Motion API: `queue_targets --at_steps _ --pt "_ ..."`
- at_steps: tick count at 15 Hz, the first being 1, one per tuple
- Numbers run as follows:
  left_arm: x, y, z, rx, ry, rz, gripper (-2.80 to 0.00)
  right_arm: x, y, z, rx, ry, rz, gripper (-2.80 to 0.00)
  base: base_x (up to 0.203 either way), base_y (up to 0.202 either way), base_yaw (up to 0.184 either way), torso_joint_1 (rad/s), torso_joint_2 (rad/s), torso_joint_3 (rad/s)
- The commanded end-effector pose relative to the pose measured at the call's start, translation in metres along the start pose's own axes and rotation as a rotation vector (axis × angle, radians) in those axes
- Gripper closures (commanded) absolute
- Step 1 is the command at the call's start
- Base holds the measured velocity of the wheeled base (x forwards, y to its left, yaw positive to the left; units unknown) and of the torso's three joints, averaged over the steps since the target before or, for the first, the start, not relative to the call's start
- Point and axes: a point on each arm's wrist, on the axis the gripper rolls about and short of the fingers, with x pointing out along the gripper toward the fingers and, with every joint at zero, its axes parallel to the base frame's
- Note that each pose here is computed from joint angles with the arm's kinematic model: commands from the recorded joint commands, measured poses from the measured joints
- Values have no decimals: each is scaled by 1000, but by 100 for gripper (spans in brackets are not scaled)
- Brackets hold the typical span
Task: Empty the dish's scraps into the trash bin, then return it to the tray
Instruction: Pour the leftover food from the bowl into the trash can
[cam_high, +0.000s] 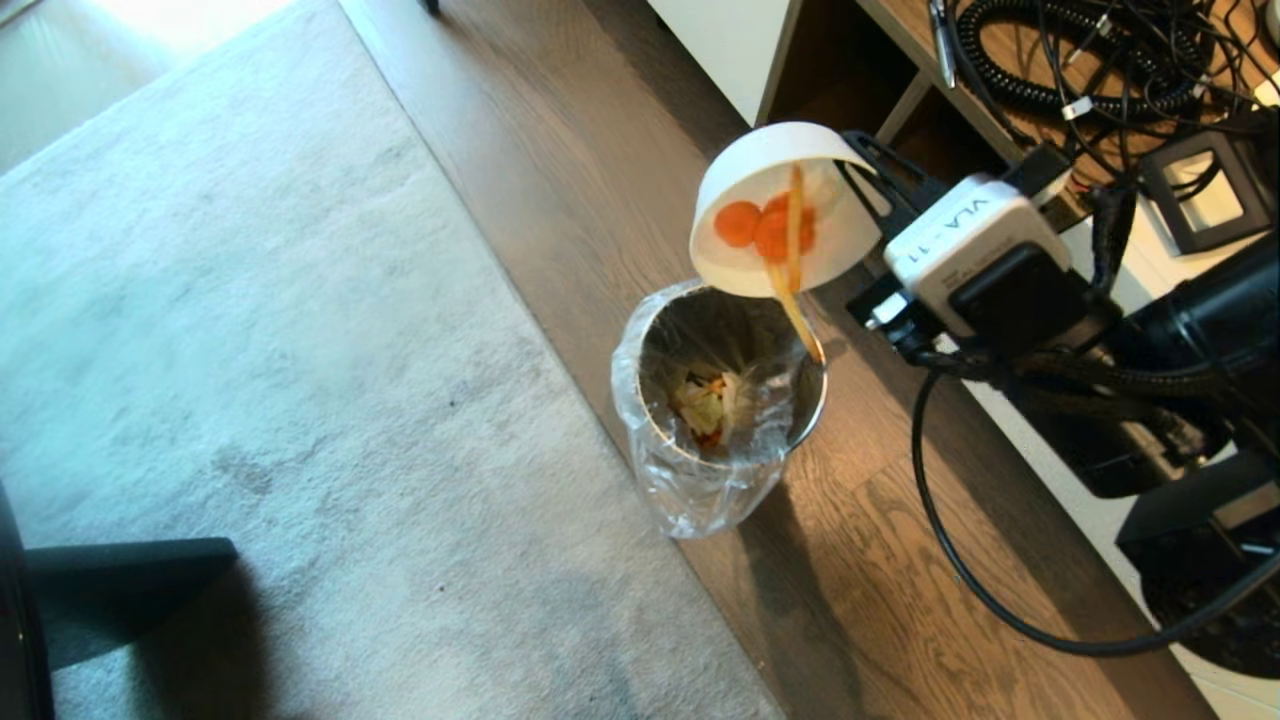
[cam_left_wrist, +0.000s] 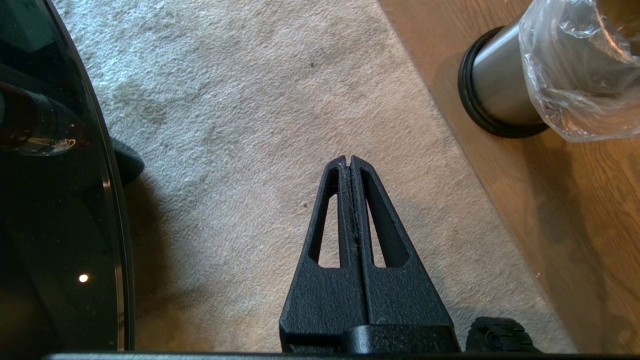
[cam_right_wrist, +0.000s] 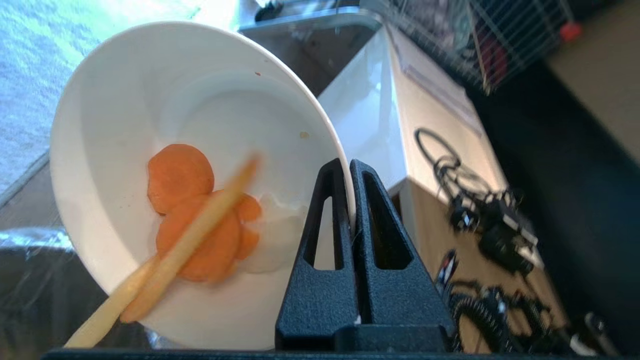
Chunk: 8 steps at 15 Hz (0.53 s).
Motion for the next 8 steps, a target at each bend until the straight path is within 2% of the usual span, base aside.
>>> queue_targets --at_steps 1,8 --pt "0 0 0 -1 -1 1 0 3 -10 7 -49 -99 -40 0 0 0 0 0 0 0" --pt "0 0 0 -1 -1 1 0 2 -8 7 -110 -138 -16 0 0 0 0 0 0 0"
